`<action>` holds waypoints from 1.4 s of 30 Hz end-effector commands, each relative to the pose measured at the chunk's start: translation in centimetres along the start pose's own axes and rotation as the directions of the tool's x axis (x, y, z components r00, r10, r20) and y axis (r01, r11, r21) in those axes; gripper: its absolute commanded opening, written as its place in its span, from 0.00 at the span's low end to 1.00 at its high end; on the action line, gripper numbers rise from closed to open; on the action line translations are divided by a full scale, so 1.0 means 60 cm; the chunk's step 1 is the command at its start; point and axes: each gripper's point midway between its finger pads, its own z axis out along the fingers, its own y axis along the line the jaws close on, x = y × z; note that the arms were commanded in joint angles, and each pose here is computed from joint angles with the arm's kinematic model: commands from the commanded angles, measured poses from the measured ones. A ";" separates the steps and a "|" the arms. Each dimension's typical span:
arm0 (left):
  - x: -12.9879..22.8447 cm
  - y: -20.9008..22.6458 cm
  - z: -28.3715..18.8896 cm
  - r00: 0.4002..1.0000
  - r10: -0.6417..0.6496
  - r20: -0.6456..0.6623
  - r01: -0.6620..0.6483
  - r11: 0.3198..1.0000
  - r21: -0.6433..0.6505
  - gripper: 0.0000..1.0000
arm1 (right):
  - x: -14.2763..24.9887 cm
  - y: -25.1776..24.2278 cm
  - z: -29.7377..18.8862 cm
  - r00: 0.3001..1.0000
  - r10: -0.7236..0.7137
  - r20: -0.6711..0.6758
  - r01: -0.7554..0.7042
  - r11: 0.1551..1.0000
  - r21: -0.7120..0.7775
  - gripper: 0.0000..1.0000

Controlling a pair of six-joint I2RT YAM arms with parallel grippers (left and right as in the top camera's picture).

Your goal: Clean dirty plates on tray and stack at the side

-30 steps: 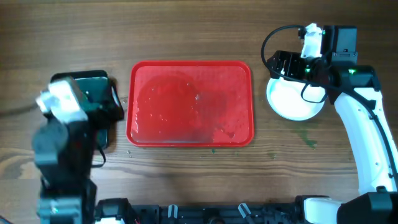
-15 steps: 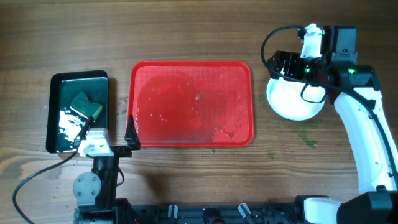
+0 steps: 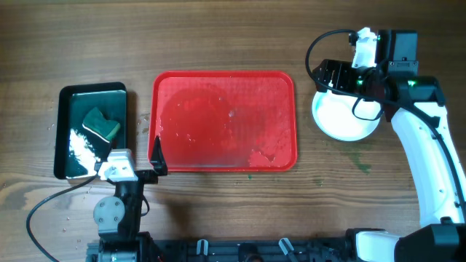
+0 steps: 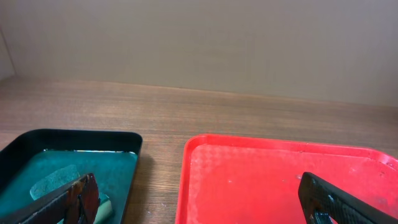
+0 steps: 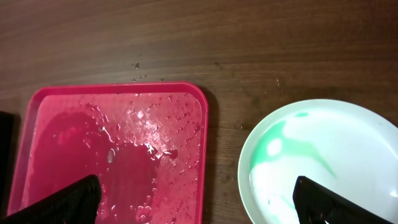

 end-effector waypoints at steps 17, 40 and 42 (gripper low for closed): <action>0.001 0.000 -0.001 1.000 -0.014 0.001 0.014 1.000 0.004 1.00 | -0.006 0.005 0.001 1.000 0.006 0.003 -0.006 1.000 -0.016 1.00; 0.001 0.000 -0.001 1.000 -0.014 0.001 0.014 1.000 0.004 1.00 | 0.188 0.002 -0.146 0.555 -0.259 0.791 0.254 0.958 0.135 1.00; 0.001 0.000 -0.001 1.000 -0.014 0.001 0.014 1.000 0.004 1.00 | 0.206 -0.007 -0.127 0.546 -0.254 0.798 0.253 0.958 0.132 1.00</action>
